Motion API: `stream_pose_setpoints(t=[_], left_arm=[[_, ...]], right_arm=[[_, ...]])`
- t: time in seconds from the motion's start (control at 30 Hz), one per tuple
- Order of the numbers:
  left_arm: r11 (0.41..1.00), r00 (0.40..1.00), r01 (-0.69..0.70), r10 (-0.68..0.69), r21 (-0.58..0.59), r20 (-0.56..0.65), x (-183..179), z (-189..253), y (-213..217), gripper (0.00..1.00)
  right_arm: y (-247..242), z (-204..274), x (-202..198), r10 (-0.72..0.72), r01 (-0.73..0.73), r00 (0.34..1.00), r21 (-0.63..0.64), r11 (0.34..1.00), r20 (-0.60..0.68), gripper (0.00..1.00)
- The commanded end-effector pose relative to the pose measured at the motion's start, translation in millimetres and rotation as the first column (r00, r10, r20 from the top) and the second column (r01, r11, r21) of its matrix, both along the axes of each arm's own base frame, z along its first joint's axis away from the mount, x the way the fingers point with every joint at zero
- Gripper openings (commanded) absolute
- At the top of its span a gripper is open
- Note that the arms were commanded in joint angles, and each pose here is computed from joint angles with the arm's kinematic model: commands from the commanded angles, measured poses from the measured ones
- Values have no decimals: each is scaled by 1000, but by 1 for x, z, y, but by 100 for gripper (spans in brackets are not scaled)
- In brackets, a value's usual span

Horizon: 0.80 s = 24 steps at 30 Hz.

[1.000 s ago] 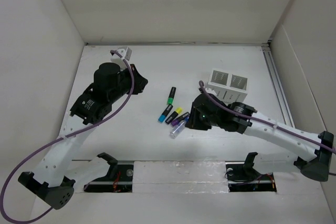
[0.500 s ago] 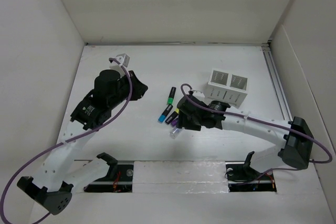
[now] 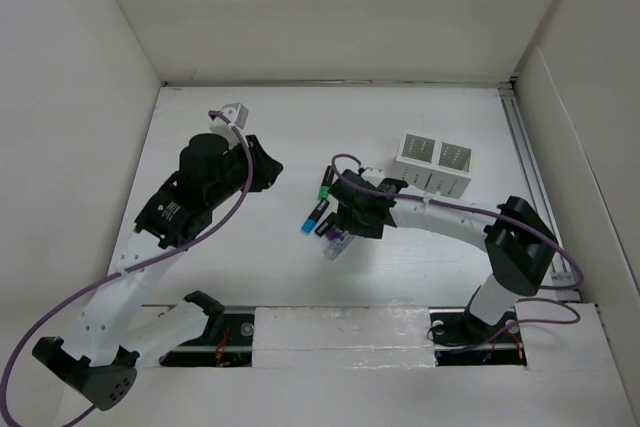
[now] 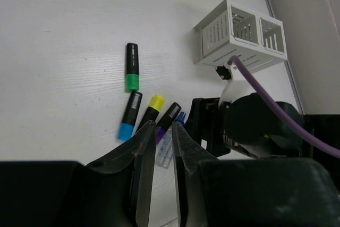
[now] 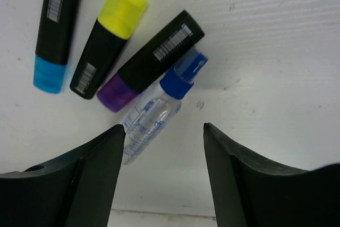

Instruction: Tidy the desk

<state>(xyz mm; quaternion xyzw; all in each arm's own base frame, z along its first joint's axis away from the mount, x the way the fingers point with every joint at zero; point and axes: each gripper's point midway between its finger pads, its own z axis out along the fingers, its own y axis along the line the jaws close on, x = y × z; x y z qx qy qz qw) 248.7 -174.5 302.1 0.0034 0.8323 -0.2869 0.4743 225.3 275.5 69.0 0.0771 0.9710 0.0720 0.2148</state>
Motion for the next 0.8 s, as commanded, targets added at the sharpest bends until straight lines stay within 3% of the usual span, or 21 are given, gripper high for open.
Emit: stream_pose_setpoints(t=[0.0,0.53,0.77], left_arm=[[1000,998,9,-10,12,56,5,19,1,15],[999,995,0,-5,54,96,12,25,4,18],[998,995,-6,1,57,101,12,27,5,17]], right_arm=[[8,15,26,-42,38,997,71,997,67,66],[11,-25,30,-84,87,996,103,991,-35,58],[0,-37,25,-121,126,991,100,987,-50,49]])
